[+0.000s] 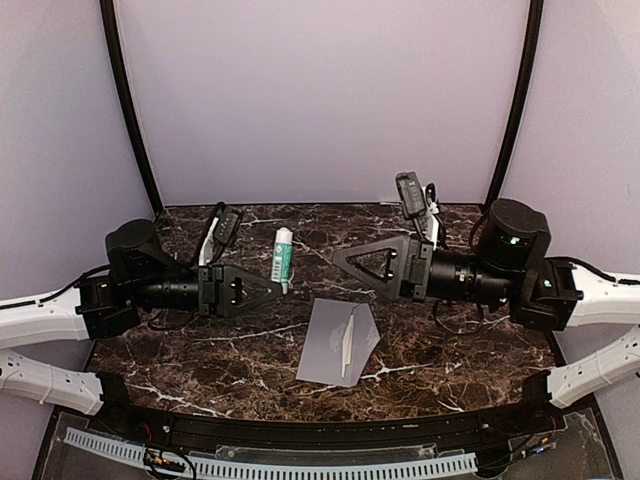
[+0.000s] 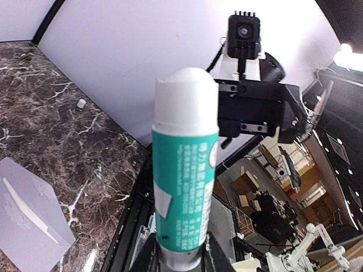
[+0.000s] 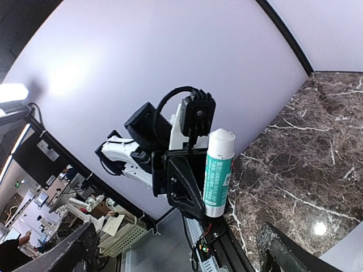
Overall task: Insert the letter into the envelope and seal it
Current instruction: Unscrew the solid glue.
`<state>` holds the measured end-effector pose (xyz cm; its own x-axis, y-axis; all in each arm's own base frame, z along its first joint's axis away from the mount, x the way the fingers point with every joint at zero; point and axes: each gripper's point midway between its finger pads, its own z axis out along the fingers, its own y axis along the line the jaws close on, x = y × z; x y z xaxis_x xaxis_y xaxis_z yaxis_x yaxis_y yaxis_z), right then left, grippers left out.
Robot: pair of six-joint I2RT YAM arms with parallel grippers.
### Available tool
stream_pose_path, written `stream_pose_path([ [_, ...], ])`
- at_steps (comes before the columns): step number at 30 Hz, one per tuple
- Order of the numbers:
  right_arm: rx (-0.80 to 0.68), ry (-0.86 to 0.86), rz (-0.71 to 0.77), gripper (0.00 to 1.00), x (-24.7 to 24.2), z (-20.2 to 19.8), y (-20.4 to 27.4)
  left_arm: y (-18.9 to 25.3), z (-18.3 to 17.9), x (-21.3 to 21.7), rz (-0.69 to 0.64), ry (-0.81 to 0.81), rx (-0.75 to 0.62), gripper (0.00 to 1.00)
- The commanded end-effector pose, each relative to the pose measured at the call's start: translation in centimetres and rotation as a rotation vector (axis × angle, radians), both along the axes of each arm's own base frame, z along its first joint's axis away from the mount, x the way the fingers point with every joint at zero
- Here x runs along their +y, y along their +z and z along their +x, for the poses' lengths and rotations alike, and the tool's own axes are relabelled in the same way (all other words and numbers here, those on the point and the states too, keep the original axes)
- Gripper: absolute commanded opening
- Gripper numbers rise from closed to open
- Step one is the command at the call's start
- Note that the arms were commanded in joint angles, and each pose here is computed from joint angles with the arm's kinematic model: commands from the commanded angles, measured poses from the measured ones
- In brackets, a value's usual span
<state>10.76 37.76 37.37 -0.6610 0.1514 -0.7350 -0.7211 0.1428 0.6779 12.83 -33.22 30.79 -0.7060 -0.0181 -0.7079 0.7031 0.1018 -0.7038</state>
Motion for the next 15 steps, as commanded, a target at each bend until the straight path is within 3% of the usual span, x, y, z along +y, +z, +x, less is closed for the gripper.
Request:
stream_pose_path([
  [1, -0.119, 0.101, 0.177, 0.96, -1.7, -2.3, 3.4, 3.6, -3.1, 0.7, -0.157, -0.155, -0.055, 0.00],
  [7, -0.148, 0.206, 0.223, 0.93, -1.0, -3.9, 4.0, 5.0, -5.0, 1.1, -0.218, -0.260, -0.068, 0.00],
  [15, -0.155, 0.252, 0.244, 0.78, 1.8, -3.9, 4.8, 5.1, -6.0, 0.9, -0.234, -0.328, -0.060, 0.00],
])
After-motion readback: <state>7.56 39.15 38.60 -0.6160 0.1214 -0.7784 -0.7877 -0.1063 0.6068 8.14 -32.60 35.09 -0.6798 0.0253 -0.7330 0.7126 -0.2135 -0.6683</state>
